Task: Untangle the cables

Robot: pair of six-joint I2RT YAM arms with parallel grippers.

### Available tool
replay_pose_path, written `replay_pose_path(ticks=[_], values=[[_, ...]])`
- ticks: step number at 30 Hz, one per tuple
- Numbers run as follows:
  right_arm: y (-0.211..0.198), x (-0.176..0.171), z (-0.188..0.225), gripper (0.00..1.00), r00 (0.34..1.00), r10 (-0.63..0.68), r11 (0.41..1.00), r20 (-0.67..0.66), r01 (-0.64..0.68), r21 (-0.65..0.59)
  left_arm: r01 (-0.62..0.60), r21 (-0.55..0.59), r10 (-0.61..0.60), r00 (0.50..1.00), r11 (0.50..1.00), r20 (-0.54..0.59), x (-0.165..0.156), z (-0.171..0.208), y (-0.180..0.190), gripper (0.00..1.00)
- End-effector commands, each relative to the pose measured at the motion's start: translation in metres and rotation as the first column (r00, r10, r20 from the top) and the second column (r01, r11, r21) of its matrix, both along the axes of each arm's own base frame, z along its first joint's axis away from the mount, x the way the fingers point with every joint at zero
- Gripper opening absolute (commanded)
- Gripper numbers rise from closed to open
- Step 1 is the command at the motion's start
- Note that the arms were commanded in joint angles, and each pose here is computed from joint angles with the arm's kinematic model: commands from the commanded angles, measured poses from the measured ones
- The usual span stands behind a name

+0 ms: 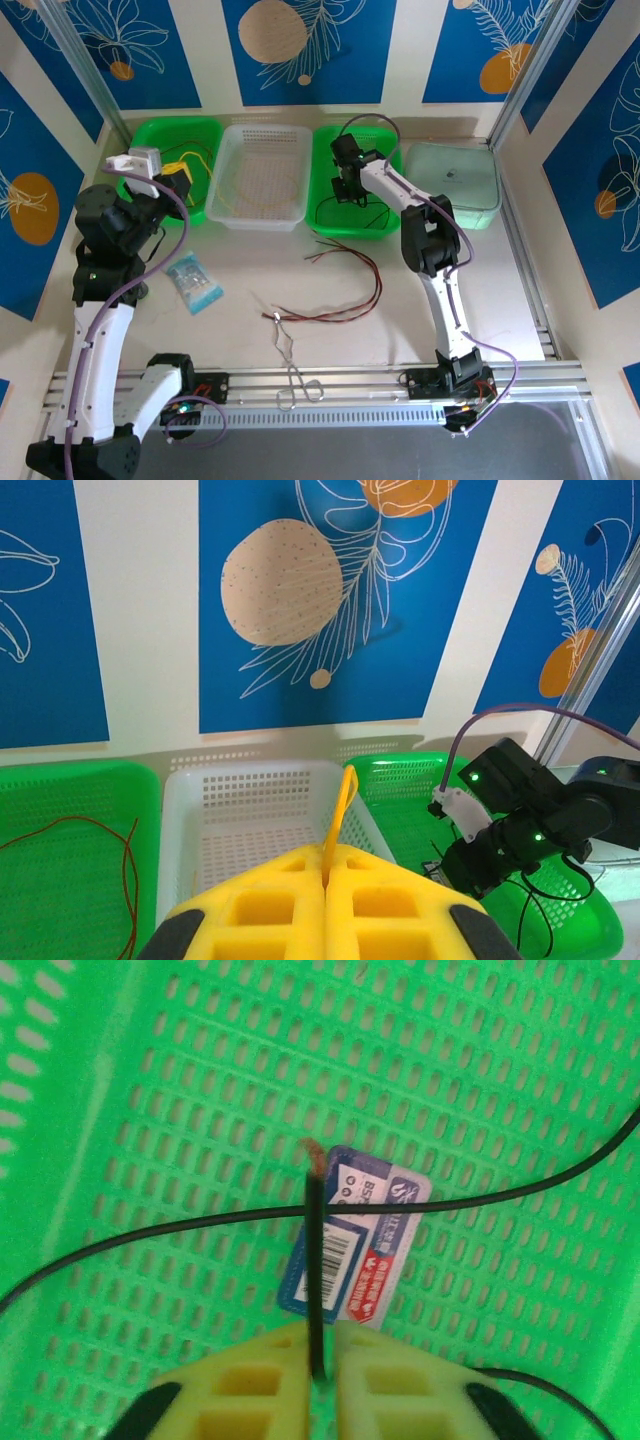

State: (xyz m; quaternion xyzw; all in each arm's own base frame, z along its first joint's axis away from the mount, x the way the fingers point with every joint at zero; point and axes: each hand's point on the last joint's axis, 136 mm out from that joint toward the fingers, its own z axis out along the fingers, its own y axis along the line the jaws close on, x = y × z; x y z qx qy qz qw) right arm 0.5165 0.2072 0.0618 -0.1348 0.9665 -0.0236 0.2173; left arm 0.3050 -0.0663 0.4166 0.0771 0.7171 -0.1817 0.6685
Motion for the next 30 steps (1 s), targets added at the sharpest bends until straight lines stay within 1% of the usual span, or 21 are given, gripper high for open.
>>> replay_pose_path(ticks=[1,2,4,5,8,10,12,14,17,20,23,26,30], values=[[-0.006,-0.004,0.012,0.31,1.0,0.023,0.998,-0.01,-0.023,-0.059,0.022,-0.02,-0.021,0.999,1.0,0.027,-0.002,0.007,-0.004,0.0],[-0.006,-0.003,0.022,0.38,1.0,0.015,0.999,0.008,-0.015,-0.039,0.021,-0.021,-0.02,1.0,1.0,0.023,-0.001,0.007,-0.004,0.0],[-0.005,0.0,0.048,0.56,0.999,0.005,1.0,0.049,-0.006,0.018,0.02,-0.022,-0.019,1.0,1.0,0.019,0.0,0.007,-0.003,0.0],[-0.006,0.002,0.06,0.59,0.998,0.002,0.999,0.068,-0.005,0.036,0.015,-0.024,-0.014,1.0,1.0,0.018,0.001,0.007,-0.003,0.0],[-0.007,0.002,0.099,0.65,0.991,-0.001,0.997,0.134,-0.009,0.072,0.003,-0.028,-0.003,1.0,1.0,0.014,0.005,0.009,-0.001,0.0],[-0.009,-0.001,0.122,0.71,0.986,-0.001,0.996,0.168,-0.015,0.092,0.005,-0.027,-0.005,1.0,1.0,0.014,0.01,0.011,-0.002,0.0],[-0.01,-0.006,0.141,0.81,0.981,0.0,0.994,0.193,-0.02,0.104,0.01,-0.027,-0.01,1.0,1.0,0.013,0.016,0.013,-0.004,0.0],[-0.013,-0.013,0.16,0.87,0.975,-0.006,0.993,0.22,-0.021,0.12,0.018,-0.026,-0.018,1.0,1.0,0.012,0.023,0.015,-0.007,0.0],[-0.018,-0.029,0.187,0.9,0.965,-0.022,0.987,0.261,-0.02,0.16,0.013,-0.012,-0.012,0.999,1.0,0.03,0.038,0.018,-0.012,0.0],[-0.023,-0.046,0.213,0.92,0.947,-0.043,0.977,0.318,-0.028,0.213,-0.01,0.032,0.007,0.995,0.999,0.101,0.058,0.028,-0.021,0.0],[-0.027,-0.06,0.236,0.95,0.933,-0.055,0.965,0.355,-0.042,0.26,-0.011,0.057,0.005,0.996,0.998,0.089,0.086,0.035,-0.031,0.0],[-0.032,-0.073,0.256,0.96,0.924,-0.056,0.962,0.379,-0.052,0.269,0.001,0.064,-0.007,0.995,0.998,0.1,0.116,0.041,-0.043,0.0],[-0.039,-0.092,0.28,0.97,0.906,-0.058,0.954,0.419,-0.073,0.29,-0.015,0.057,0.009,0.994,0.998,0.109,0.156,0.05,-0.052,0.0]])
